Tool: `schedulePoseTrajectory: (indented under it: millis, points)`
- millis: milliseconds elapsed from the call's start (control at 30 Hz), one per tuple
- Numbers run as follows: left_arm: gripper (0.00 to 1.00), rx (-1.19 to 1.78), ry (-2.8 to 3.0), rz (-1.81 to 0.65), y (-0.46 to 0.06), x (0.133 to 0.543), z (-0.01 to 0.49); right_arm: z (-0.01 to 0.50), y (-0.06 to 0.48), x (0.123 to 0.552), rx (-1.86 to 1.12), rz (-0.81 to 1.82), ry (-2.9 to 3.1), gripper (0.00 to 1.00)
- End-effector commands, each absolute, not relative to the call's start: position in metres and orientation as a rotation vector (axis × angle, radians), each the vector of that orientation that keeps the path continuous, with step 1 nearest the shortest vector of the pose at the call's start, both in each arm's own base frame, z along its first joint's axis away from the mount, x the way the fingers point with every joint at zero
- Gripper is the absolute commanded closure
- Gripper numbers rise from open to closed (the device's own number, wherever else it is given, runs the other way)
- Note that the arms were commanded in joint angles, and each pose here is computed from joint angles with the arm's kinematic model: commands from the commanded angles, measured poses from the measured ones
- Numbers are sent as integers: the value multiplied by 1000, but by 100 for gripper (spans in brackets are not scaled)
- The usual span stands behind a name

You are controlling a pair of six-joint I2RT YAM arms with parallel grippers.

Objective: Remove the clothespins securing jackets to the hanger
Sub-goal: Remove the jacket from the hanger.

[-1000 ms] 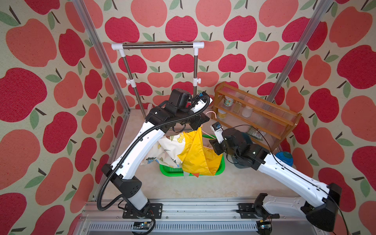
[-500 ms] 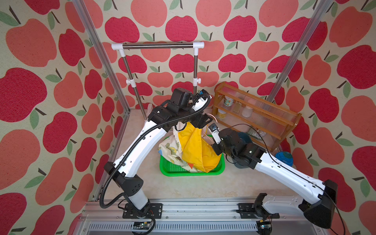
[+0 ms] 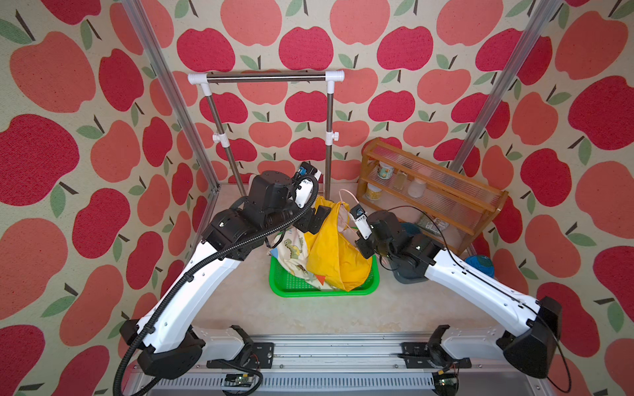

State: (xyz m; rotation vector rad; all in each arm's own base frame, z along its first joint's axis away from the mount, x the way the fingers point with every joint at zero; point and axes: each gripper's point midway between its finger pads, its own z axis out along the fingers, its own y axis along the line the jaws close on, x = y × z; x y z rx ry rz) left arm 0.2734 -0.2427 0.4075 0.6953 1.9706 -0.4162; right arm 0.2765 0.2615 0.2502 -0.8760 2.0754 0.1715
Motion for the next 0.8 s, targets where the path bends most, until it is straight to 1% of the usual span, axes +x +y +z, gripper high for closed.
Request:
schedulePoseTrajectory:
  millis: [0, 133, 267, 367, 600, 667, 733, 767]
  points:
    - [13, 581, 2076, -254, -252, 296, 364, 289, 258, 268, -865, 267, 2005, 100]
    - [15, 503, 2081, -255, -282, 320, 351, 294, 252, 258, -884, 312, 2008, 100]
    - [13, 466, 2065, -151, -297, 347, 339, 299, 247, 251, -888, 334, 1999, 100]
    - [17, 479, 2084, -112, -305, 357, 332, 298, 245, 251, -876, 339, 1995, 100]
    - [40, 489, 2132, -123, -309, 354, 318, 298, 235, 256, -803, 338, 1985, 100]
    - [38, 490, 2133, -151, -308, 349, 320, 296, 232, 259, -788, 331, 1992, 100]
    - [26, 506, 2134, -188, -309, 342, 322, 295, 230, 262, -780, 333, 1997, 100]
    - [22, 511, 2137, -201, -309, 340, 322, 296, 230, 264, -778, 336, 1997, 100]
